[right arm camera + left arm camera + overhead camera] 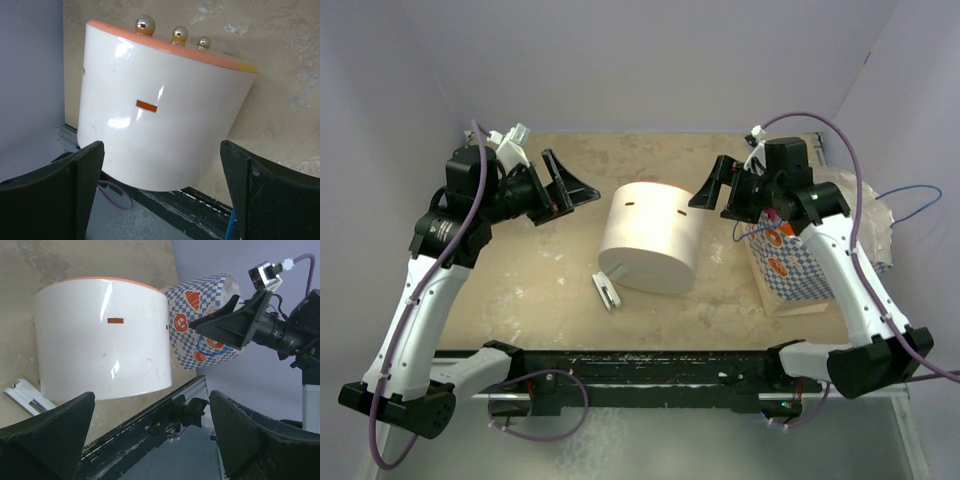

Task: Take the snacks out of the paper bag

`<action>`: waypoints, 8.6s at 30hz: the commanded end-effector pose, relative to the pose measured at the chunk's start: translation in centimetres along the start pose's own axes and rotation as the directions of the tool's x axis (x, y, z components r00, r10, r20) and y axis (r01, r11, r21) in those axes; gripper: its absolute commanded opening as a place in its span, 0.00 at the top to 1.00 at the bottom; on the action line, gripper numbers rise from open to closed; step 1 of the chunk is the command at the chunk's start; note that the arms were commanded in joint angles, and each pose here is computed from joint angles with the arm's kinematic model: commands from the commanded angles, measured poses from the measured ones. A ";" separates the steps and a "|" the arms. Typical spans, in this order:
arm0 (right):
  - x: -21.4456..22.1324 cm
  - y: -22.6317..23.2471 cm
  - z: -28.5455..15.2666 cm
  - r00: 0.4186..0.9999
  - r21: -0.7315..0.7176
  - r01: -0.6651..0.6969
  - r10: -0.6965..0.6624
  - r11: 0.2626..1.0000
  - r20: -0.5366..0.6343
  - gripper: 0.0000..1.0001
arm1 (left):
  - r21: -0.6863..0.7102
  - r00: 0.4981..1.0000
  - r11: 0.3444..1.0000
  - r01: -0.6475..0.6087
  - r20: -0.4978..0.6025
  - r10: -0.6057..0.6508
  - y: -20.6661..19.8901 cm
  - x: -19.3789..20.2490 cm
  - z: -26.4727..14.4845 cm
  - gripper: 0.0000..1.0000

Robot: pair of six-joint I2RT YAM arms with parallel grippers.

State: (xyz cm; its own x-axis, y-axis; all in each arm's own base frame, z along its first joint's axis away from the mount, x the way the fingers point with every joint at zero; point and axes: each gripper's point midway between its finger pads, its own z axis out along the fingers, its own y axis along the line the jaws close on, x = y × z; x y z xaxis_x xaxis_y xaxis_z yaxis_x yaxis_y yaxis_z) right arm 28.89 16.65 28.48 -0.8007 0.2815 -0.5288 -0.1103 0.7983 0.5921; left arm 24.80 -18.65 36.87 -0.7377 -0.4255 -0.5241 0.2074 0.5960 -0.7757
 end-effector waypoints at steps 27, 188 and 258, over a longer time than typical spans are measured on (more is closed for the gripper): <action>6.2 4.0 9.2 0.954 -0.188 -0.117 0.058 0.975 -0.293 0.00 | 0.004 0.999 1.000 -0.010 0.054 0.010 -0.8 -3.3 2.4 0.01; -4.0 7.9 -10.6 0.813 0.269 0.319 -0.408 0.909 0.415 0.01 | 0.200 0.981 0.969 0.142 -0.160 -0.111 -2.8 2.9 8.0 0.69; 7.1 6.1 -0.5 0.997 -0.164 0.047 -0.056 0.985 -0.055 1.00 | 0.678 0.970 0.716 -0.166 -0.018 0.241 -15.9 -13.4 8.2 0.99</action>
State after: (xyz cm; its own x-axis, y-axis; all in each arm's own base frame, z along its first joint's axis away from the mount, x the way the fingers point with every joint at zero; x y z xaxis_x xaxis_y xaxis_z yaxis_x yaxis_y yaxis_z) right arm 23.56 19.92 26.16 -0.8232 0.1904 -0.5348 -0.1590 0.8270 0.5393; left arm 43.36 -28.11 44.11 -0.8555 -0.2643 -0.4453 0.4138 0.1679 -0.8947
